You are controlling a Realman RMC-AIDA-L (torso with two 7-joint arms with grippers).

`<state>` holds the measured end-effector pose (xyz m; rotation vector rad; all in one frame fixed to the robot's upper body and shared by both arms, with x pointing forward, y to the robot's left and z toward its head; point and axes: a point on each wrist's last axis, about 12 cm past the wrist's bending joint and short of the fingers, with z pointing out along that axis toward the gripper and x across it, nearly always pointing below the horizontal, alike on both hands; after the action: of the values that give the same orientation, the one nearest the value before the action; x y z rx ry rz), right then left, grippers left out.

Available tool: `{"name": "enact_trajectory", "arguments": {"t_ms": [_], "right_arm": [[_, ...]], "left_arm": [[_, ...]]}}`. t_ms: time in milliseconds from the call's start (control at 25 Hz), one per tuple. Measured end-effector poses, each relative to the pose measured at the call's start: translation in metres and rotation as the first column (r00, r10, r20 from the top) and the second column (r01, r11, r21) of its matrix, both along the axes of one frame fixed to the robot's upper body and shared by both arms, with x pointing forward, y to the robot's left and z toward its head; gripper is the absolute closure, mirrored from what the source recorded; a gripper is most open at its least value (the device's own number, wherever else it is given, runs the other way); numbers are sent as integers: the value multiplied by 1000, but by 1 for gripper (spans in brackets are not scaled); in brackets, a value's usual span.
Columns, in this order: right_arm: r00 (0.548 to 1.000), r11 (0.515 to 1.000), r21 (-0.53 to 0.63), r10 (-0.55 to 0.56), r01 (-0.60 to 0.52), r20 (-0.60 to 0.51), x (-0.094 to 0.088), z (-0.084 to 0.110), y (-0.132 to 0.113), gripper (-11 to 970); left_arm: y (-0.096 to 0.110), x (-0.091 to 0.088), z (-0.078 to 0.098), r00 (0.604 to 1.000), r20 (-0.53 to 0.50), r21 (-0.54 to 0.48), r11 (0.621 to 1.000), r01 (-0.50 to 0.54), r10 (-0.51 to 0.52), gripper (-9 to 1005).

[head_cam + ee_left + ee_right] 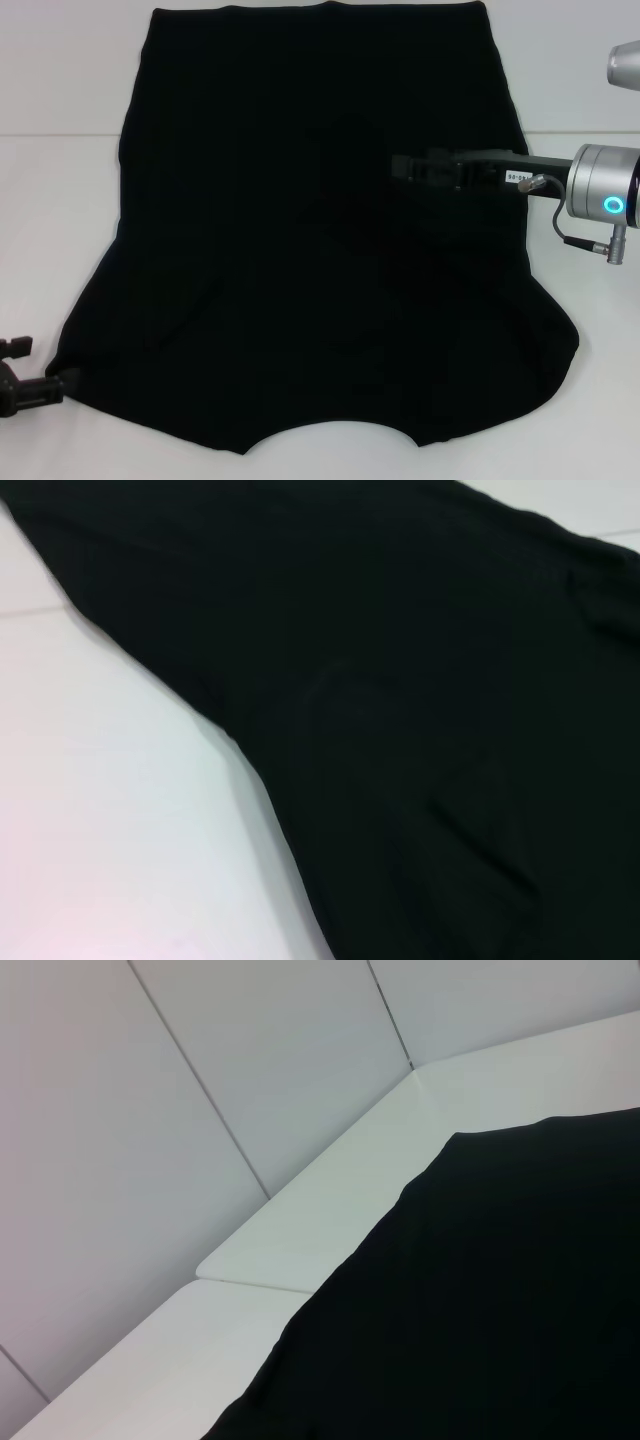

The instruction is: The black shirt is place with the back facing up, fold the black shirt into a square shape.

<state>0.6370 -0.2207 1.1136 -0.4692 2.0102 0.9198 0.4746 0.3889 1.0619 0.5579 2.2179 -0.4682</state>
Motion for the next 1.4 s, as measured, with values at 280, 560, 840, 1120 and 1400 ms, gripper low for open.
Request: {"name": "enact_trajectory", "arguments": {"t_ms": [280,560,840,1120,1400], "right_arm": [[999,999,-16,35,-35,16,-1,1,3,183],[977,979,-25,202,-201,72,-14,5,13,189],[954,957,-57,289,-286,73,-20,4,21,197],[952,954,-57,297,-293,75,-21,4,22,201],[953,955,-54,294,-291,77,-21,4,22,201]], "left_arm": [[-5,4,3,998,-45,-3,999,46,-46,129],[-6,5,3,996,-69,0,998,58,-58,132],[-5,5,3,995,-82,9,998,54,-53,135],[-7,6,3,993,-94,14,998,68,-66,139],[-11,10,1,991,-107,25,996,81,-78,142]]}}
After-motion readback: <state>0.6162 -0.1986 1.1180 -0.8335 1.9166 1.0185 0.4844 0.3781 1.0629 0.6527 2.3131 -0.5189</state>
